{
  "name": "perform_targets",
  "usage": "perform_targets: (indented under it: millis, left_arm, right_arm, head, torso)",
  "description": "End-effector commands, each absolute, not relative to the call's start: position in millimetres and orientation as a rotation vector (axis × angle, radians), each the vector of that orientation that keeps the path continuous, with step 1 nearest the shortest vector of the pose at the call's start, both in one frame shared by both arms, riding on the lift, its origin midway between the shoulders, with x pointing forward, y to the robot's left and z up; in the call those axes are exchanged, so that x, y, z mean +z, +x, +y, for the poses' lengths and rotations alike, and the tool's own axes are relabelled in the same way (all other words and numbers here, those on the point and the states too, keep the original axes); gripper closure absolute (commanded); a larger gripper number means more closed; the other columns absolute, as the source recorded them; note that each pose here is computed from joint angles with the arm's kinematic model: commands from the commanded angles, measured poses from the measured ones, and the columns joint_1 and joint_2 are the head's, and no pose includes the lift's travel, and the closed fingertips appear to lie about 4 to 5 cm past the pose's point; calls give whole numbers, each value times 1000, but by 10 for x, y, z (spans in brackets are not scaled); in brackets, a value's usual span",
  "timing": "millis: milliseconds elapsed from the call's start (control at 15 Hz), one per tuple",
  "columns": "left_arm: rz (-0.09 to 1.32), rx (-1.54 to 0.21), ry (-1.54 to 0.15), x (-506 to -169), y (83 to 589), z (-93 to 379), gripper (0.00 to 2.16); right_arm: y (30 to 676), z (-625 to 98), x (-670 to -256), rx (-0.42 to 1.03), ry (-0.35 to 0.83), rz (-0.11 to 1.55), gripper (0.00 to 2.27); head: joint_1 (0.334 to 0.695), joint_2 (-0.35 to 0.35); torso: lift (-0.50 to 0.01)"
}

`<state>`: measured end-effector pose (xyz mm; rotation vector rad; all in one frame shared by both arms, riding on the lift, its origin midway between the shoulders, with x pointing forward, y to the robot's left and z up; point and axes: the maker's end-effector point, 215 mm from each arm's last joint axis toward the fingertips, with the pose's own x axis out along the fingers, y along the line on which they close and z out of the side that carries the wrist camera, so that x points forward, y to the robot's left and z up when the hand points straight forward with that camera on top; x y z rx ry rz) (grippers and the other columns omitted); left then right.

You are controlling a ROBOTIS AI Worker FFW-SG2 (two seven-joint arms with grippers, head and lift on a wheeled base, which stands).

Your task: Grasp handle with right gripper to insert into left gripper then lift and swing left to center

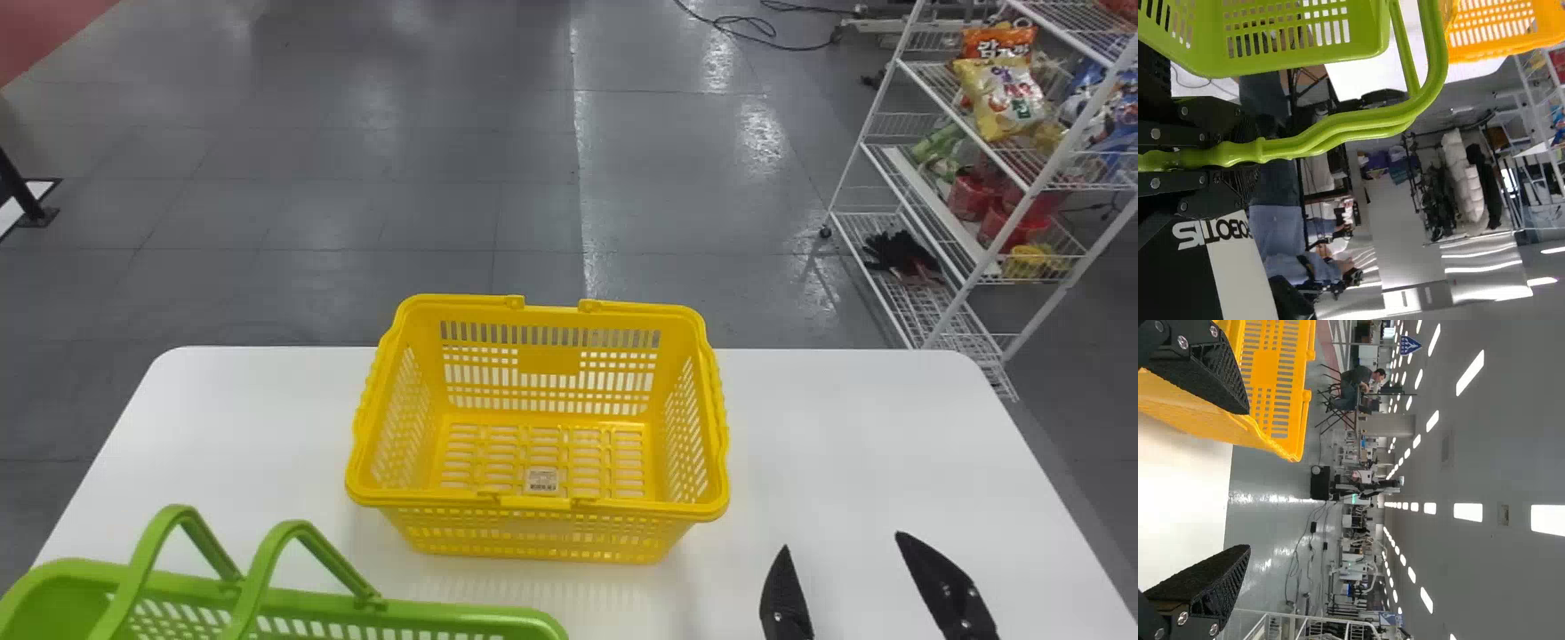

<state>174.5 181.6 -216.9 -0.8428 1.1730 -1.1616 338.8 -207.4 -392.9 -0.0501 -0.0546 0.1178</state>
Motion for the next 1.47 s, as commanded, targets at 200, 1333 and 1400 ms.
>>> perform_targets:
  millis: [200,1333,1400]
  left_arm:
    - [1158,-1248,-790,-2241,1865,1452,2135]
    - [1136,-1141,-776,-2505,2269,1418,2135]
    - [1136,-1128,-770,-2521,2276,1441,2135]
  right_arm:
    - [3400,-2005,-3934,127,-47,-53,76]
    - [3417,-2016,-3953,123,-47,-45,76]
    - [3417,-2016,-3953,123,-47,-45,76]
  head:
    - [695,-82]
    - [695,-133]
    - [695,-129]
  torso:
    - [-93]
    - [-93]
    - [-93]
